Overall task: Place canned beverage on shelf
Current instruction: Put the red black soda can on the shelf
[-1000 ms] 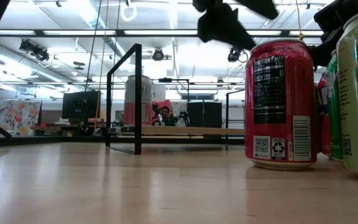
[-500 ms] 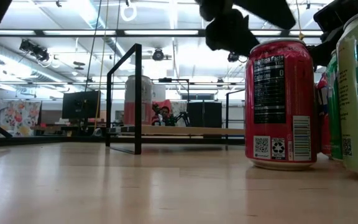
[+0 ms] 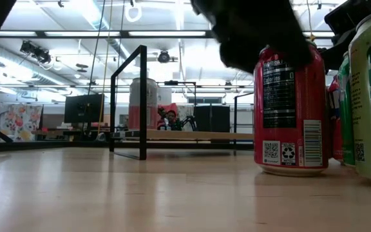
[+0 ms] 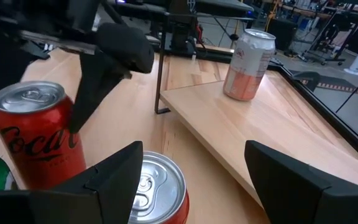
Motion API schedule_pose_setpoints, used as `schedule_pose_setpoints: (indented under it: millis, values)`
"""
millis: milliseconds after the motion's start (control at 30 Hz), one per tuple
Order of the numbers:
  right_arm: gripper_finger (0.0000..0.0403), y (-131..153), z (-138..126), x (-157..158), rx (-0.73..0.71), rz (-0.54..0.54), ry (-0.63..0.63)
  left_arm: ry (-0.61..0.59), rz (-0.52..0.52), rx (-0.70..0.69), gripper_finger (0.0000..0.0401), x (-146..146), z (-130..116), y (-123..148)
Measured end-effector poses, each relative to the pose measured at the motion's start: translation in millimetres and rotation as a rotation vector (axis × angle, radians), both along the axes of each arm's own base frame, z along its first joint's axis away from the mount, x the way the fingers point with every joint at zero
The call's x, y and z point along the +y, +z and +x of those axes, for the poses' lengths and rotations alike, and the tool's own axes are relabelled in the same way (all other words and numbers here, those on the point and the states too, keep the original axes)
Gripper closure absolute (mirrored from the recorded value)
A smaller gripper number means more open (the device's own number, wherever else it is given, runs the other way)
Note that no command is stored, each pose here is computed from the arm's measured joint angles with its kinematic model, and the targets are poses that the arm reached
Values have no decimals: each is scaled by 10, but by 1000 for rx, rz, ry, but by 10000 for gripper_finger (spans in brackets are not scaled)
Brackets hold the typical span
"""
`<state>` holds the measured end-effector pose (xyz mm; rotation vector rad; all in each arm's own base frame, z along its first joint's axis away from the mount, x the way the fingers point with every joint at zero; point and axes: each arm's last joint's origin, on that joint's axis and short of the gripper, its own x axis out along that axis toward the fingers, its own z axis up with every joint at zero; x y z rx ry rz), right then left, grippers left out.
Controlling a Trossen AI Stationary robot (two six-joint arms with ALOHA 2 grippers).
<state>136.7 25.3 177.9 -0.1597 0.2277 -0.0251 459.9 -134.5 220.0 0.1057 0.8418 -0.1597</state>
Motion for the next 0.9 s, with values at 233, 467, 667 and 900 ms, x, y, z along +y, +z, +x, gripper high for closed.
schedule_pose_setpoints:
  millis: [233, 467, 667, 900]
  values:
    - [111, 0, 0, 0, 0, 0, 0, 3, -5, -2, 1, -14, 21, -41]
    - [111, 1, -1, 0, -1, 0, -1, 25, -21, 3, 20, 1, 23, -43]
    - [111, 1, -1, 0, 0, 0, -1, 29, -22, 4, 65, 14, 27, -43]
    - [111, 1, -1, 0, 0, 0, -1, 48, -27, 23, 84, 57, 21, -42]
